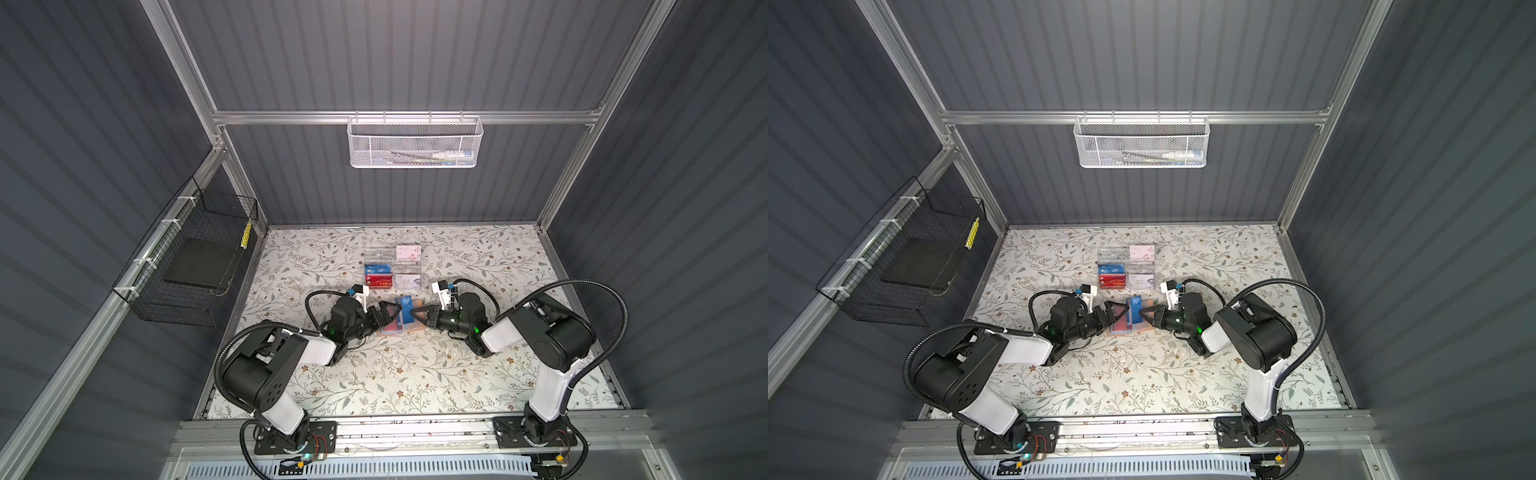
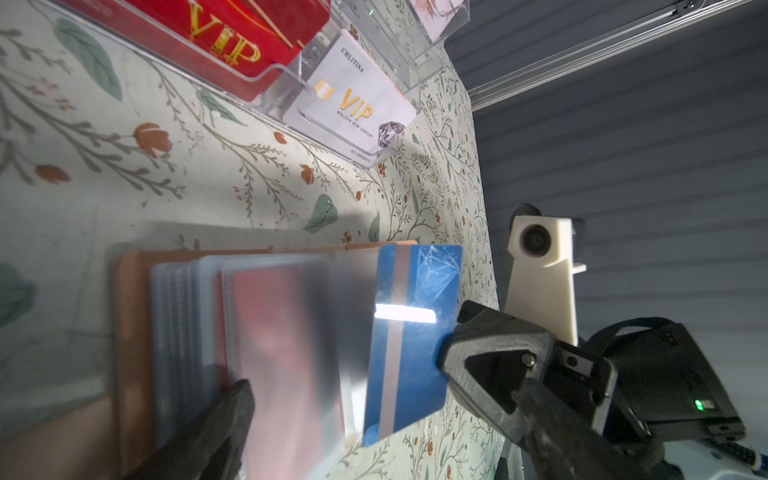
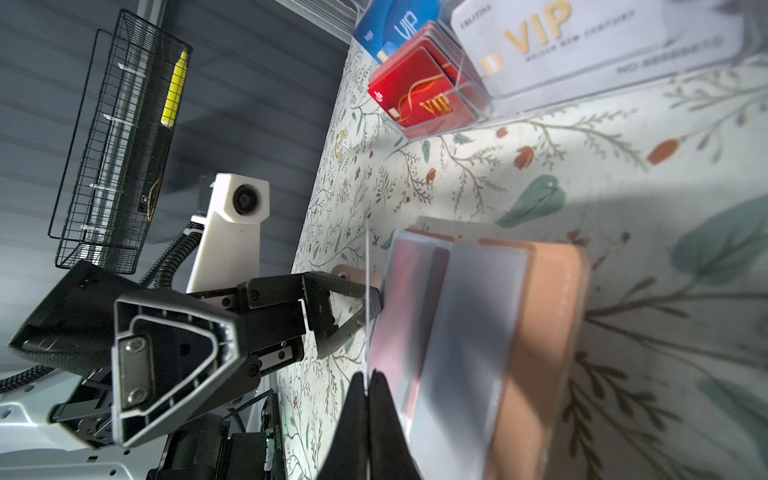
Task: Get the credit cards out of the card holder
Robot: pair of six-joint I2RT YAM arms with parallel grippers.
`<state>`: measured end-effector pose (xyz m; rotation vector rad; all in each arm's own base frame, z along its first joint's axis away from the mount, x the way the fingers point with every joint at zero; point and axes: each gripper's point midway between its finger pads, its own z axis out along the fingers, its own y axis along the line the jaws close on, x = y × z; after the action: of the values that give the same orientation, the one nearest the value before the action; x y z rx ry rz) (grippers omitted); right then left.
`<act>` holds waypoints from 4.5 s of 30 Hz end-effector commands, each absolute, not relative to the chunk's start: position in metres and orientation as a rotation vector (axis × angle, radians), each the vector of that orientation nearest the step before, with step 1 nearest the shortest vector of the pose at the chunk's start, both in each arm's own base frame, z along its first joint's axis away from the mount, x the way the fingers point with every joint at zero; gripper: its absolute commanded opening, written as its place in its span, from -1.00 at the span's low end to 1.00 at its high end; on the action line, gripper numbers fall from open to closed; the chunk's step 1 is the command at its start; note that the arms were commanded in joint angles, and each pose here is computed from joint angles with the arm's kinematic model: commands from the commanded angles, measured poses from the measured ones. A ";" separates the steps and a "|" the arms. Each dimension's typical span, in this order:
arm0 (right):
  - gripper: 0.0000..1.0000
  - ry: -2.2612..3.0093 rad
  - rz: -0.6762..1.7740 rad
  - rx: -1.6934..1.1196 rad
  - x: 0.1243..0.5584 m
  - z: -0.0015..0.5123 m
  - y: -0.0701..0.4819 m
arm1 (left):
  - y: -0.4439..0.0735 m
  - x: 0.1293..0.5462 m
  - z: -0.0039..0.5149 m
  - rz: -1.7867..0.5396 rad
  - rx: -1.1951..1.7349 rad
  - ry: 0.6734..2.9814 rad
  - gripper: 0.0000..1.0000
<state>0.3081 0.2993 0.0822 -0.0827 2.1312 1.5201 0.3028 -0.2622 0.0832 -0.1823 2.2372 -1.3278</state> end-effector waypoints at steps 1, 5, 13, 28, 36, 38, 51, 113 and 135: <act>-1.00 2.154 1.457 -0.105 0.308 0.082 0.293 | -0.255 0.285 0.057 -1.242 -0.185 2.389 1.00; -1.00 2.170 1.428 -0.132 0.308 0.090 0.292 | -0.254 0.290 0.078 -1.197 -0.130 2.373 1.00; -1.00 2.196 1.416 -0.203 0.305 0.119 0.293 | -0.248 0.309 0.141 -1.093 -0.022 2.291 1.00; -1.00 2.212 1.532 -0.496 0.277 0.201 0.308 | -0.246 0.320 0.215 -1.169 0.166 2.090 0.99; -1.00 2.205 1.596 -0.554 0.284 0.203 0.319 | -0.256 0.313 0.222 -1.269 0.232 2.015 0.89; -1.00 2.197 1.596 -0.541 0.290 0.204 0.318 | -0.257 0.314 0.220 -1.276 0.228 2.019 0.85; -1.00 2.130 1.692 -0.477 0.311 0.207 0.320 | -0.268 0.324 0.212 -1.357 0.209 1.999 0.67; 0.01 2.081 1.647 -0.256 0.334 0.204 0.276 | -0.263 0.337 0.203 -1.312 0.054 2.032 -1.00; 0.98 2.139 0.848 -0.332 0.330 0.207 0.251 | -0.138 0.367 0.199 -0.429 -1.035 2.250 -1.00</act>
<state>0.3203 0.2614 0.2048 -0.3264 2.1495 1.0760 0.3929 -0.1733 0.2439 -0.7683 2.1474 -0.7098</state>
